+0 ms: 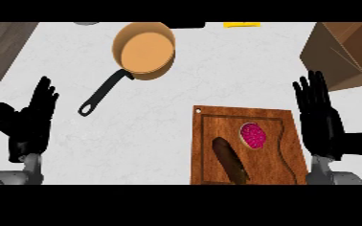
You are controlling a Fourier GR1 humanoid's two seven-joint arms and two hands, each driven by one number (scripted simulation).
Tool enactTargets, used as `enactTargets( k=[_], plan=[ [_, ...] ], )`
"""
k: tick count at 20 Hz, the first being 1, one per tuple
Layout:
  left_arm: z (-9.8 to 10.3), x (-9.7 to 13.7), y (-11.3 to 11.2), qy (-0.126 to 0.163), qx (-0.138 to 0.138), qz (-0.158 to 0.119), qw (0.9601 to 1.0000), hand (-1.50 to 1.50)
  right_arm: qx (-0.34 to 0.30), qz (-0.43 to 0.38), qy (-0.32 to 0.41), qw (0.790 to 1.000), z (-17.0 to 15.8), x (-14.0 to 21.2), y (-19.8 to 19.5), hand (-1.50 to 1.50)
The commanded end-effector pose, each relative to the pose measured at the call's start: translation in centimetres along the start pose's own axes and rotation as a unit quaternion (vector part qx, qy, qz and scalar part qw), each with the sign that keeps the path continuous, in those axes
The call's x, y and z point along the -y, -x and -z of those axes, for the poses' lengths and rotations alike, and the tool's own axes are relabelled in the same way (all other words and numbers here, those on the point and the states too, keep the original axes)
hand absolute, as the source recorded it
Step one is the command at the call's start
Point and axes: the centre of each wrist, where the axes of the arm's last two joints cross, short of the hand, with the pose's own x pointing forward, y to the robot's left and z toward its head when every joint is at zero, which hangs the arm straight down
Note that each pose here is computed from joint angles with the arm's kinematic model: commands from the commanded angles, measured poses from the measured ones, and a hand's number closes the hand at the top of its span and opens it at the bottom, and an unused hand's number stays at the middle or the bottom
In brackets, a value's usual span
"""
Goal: Pick the sweet potato from the cutting board and place it in the cardboard box
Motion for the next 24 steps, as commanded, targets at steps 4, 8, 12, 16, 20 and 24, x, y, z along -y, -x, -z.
enactTargets(
  k=[4,8,12,16,20,24],
  plan=[
    [0.2,1.5,-2.5,0.077,0.041,-0.022,0.9960,0.00,0.035,-0.226,-0.241,0.943,1.2,-3.9,-4.7,-1.50],
    [-0.3,1.7,-1.7,0.116,0.016,-0.050,0.9919,0.00,0.249,-0.369,-0.246,0.861,2.1,-5.4,-10.1,-1.50],
    [-0.9,0.5,-0.7,0.127,0.019,-0.062,0.9897,0.00,0.304,-0.338,-0.349,0.820,-2.8,-8.6,-9.8,-1.50],
    [-0.8,-2.0,-1.4,0.128,0.015,-0.068,0.9894,0.00,0.316,-0.402,-0.417,0.751,-6.0,-8.3,-11.1,-1.50],
    [-1.5,-1.5,-0.4,0.134,0.007,-0.065,0.9888,0.00,0.246,-0.580,-0.422,0.652,-6.0,-8.1,-13.9,-1.50],
    [-0.9,-2.2,-1.2,0.134,0.013,-0.058,0.9892,0.00,0.202,-0.703,-0.389,0.560,-6.7,-8.9,-14.4,-1.50]
  ],
)
